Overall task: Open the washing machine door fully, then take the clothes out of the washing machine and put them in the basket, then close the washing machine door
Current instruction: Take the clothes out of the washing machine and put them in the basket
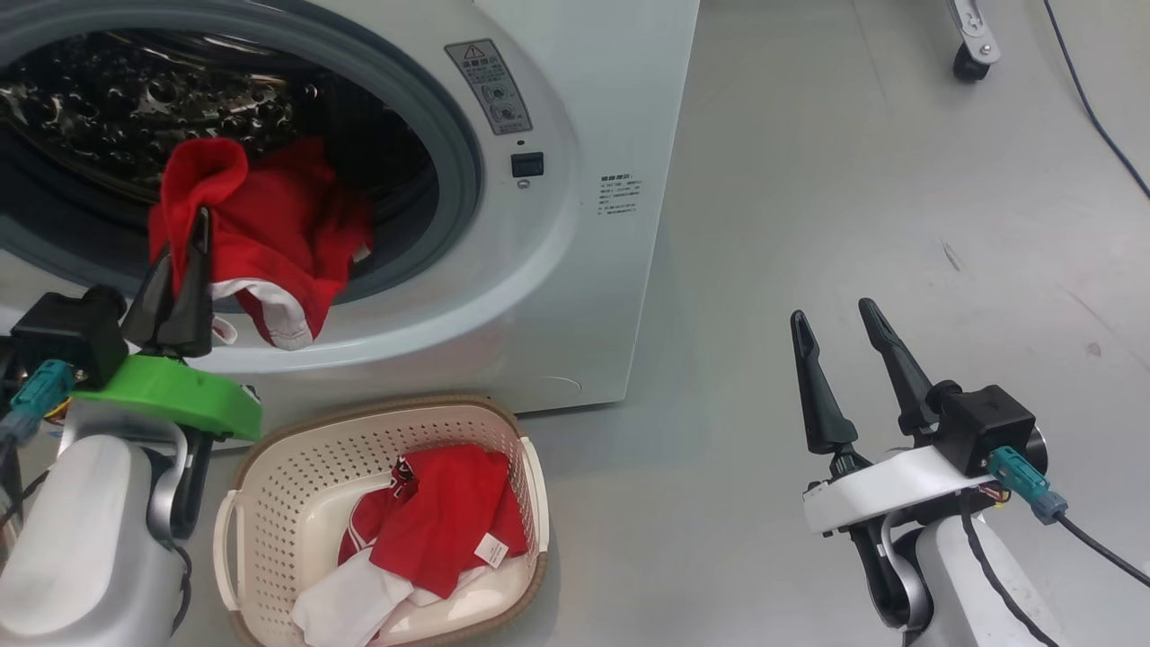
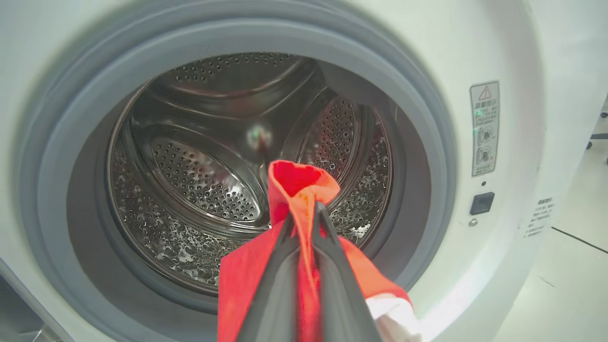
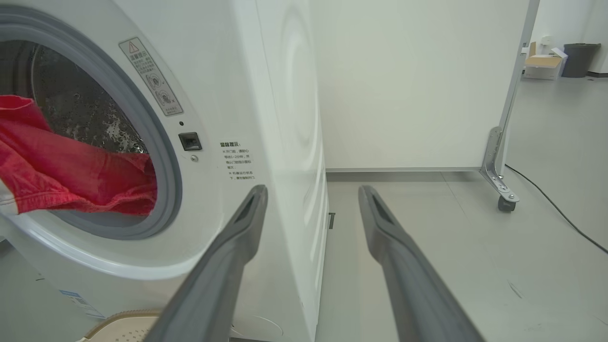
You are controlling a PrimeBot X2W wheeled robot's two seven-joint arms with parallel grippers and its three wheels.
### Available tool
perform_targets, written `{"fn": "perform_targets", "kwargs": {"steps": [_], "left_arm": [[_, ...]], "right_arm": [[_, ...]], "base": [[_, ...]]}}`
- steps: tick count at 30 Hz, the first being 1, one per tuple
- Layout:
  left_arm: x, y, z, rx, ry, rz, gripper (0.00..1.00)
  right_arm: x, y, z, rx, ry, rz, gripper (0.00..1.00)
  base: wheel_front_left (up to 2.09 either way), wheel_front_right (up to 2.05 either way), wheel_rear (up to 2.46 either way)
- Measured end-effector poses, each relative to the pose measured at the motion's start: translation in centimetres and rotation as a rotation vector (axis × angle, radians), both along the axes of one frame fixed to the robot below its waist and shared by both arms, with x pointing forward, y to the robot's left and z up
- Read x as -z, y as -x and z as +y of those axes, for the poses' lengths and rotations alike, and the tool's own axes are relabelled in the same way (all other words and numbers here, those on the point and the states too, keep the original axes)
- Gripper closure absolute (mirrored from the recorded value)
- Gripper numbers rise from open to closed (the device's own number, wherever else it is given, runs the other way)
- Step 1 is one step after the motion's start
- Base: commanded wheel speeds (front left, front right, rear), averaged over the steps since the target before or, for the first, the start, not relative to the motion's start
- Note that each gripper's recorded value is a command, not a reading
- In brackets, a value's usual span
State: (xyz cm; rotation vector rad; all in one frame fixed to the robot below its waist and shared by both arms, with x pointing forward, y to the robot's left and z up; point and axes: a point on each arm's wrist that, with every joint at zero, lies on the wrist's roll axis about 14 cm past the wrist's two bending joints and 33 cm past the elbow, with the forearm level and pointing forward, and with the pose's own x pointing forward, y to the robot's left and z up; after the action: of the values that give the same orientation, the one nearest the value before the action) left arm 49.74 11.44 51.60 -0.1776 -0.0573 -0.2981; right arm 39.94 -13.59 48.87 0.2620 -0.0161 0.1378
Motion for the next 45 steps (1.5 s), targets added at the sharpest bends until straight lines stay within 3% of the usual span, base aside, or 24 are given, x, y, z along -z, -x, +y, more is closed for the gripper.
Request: {"fn": "perform_targets", "kwargs": {"steps": [24,31,45], "left_arm": [[-9.4,1.7,1.4,-0.025,0.102,-0.282,1.00],[-5.7,2.8,0.7,-0.006,0.100,-0.175,1.00],[7.9,5.2,-0.6,0.071,-0.014,0.277,1.00]], "right_arm": [[-0.5,0.7,0.8,-0.031,-0.001,-0.015,0.00],[-0.5,0.8,0.6,-0.027,0.000,-0.013,0.00],[1.2,1.0,0.5,-0.027,0.000,0.036,0.00]], "base": [[0.00,0.00,0.00],[0.00,0.00,0.00],[0.00,0.00,0.00]]}}
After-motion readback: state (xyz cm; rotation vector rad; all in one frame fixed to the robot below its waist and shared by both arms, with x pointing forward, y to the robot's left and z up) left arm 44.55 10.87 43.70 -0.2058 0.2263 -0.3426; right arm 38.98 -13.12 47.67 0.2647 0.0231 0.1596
